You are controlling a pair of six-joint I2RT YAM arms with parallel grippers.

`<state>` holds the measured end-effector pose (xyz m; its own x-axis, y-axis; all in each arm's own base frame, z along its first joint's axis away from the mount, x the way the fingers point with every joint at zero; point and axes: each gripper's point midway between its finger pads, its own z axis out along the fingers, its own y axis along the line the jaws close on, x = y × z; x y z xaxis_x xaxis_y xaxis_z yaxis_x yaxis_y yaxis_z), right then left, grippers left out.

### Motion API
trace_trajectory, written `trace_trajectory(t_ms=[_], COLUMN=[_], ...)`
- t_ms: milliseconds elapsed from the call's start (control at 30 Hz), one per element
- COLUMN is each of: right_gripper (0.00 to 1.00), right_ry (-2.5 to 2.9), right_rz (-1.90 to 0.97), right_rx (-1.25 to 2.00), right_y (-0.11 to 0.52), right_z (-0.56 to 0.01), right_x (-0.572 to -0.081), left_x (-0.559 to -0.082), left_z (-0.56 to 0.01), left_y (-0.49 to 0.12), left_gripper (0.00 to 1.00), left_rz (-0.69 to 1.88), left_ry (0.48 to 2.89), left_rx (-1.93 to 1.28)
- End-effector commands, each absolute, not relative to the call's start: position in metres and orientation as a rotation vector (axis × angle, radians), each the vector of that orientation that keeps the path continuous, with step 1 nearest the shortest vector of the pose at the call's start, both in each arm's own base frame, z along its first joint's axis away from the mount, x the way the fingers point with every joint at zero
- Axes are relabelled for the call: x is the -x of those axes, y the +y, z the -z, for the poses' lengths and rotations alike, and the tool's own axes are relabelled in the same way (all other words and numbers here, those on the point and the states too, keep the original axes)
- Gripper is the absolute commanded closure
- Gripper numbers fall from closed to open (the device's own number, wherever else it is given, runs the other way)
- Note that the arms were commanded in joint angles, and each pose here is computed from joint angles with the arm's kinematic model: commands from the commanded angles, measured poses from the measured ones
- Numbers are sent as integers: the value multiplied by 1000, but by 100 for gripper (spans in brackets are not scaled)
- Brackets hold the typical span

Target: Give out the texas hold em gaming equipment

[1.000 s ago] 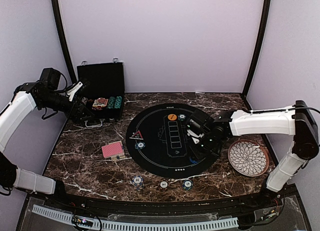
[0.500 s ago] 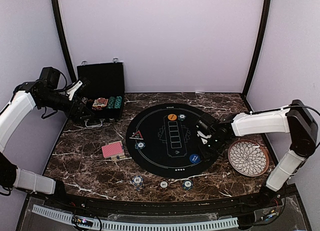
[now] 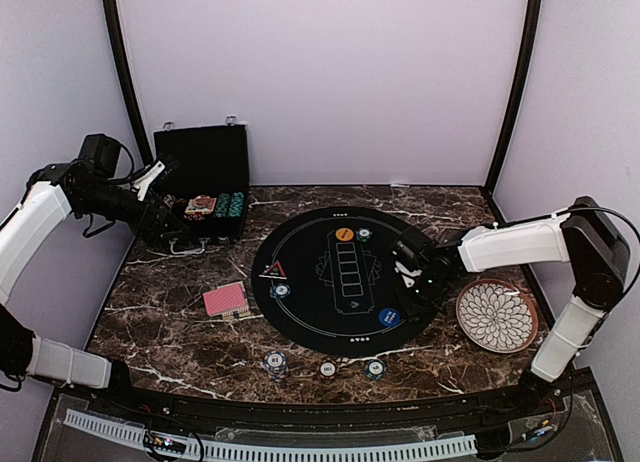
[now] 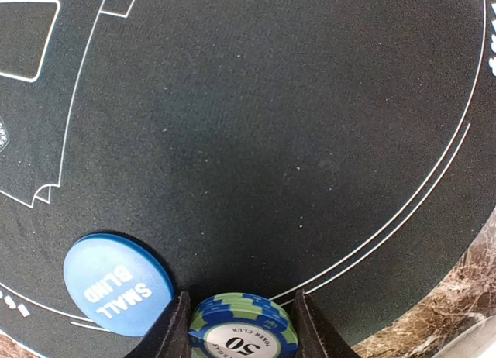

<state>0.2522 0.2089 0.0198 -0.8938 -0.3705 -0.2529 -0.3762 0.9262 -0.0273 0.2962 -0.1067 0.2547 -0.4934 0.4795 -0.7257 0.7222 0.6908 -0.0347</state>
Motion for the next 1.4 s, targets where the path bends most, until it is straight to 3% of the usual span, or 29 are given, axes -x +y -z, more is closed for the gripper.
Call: trace_trajectory(t_ms=[0, 133, 300, 533, 767, 1033, 1367], right_gripper=[78, 54, 37, 35, 28, 15, 13], right_ry=[2840, 2839, 2783, 2676, 2566, 2502, 2472], right_rz=[19, 29, 33, -50, -290, -359, -361], right_rx=[513, 508, 491, 570, 880, 1222, 1444], right_y=[196, 195, 197, 223, 315, 377, 397], right_z=[-13, -16, -43, -99, -141, -127, -96], right_x=[-253, -254, -263, -256, -192, -131, -110], left_x=[-291, -291, -290, -290, -289, -289, -287], left_z=[-261, -261, -261, -260, -259, -261, -263], left_y=[-109, -109, -109, -108, -108, -109, -110], left_gripper=[1, 1, 1, 1, 1, 1, 1], left_rz=[449, 448, 445, 441, 445, 450, 453], left_ry=[2171, 2172, 2174, 2177, 2179, 2175, 2172], left_rx=[-939, -939, -941, -942, -942, -944, -947])
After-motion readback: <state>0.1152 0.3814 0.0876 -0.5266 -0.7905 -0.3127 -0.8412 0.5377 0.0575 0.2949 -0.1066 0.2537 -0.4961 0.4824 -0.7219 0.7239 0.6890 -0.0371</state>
